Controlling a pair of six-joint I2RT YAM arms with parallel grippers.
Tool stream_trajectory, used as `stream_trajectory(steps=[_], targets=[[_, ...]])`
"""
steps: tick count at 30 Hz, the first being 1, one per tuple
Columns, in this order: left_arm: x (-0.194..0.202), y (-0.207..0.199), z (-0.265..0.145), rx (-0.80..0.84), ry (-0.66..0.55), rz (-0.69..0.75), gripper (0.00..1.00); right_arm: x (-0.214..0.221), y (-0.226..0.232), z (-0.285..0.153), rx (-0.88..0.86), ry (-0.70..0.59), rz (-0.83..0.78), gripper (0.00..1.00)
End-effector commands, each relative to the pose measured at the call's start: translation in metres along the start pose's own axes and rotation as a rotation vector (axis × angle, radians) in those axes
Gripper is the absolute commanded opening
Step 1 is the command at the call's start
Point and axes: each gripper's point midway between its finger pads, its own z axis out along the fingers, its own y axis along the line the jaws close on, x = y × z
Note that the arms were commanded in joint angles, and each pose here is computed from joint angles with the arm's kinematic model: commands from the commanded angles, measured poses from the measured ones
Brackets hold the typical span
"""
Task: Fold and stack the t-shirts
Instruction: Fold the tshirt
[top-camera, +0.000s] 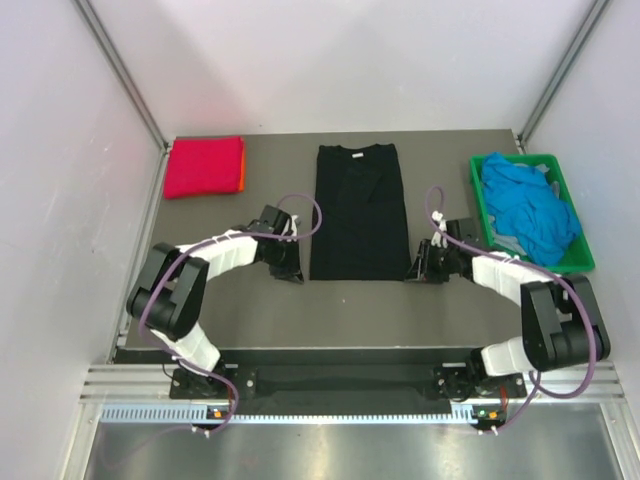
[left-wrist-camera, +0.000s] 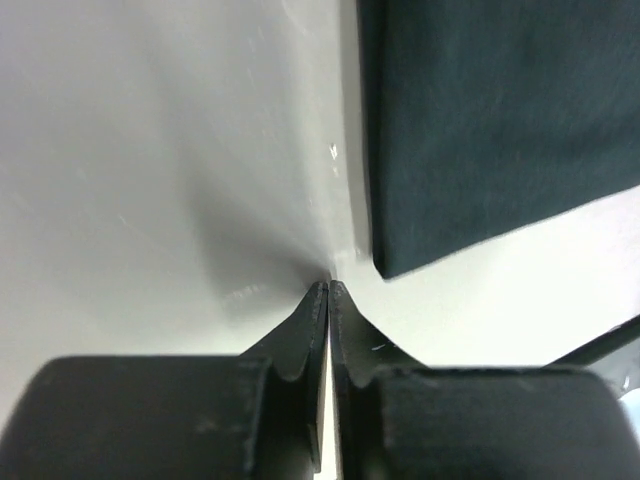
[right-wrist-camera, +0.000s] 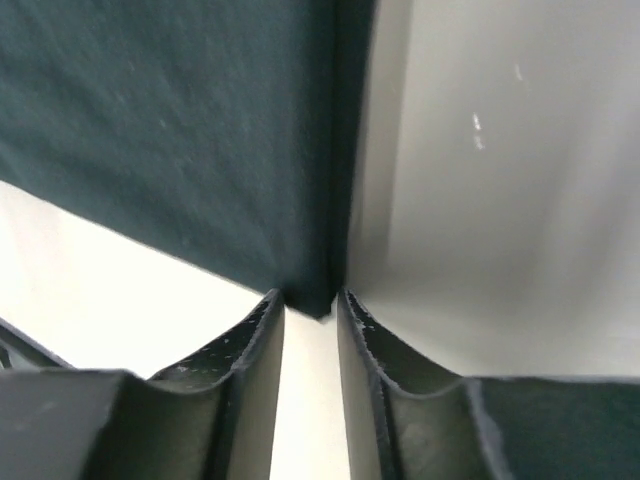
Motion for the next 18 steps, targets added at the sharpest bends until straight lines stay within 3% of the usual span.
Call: stream_trajectory(steps=[1,7,11,18], targets=[[0.012,0.01,-0.01,-0.092,-0.013,-0.034,0.1,0.023,-0.011,-0.012,0.079,0.059,0.046,0.31],[-0.031,-0.031,-0.037,0.019,-0.092,0.025,0.12,-0.003,-0.007,-0.04,0.162,-0.004,0.044,0.29],[-0.069,-0.067,-0.045,0.128,-0.141,0.073,0.12,-0.022,0.015,-0.047,0.091,-0.04,0.033,0.14],[-0.094,-0.084,-0.02,0.204,-0.112,0.07,0.1,-0.046,0.045,-0.043,-0.037,-0.034,0.012,0.08]])
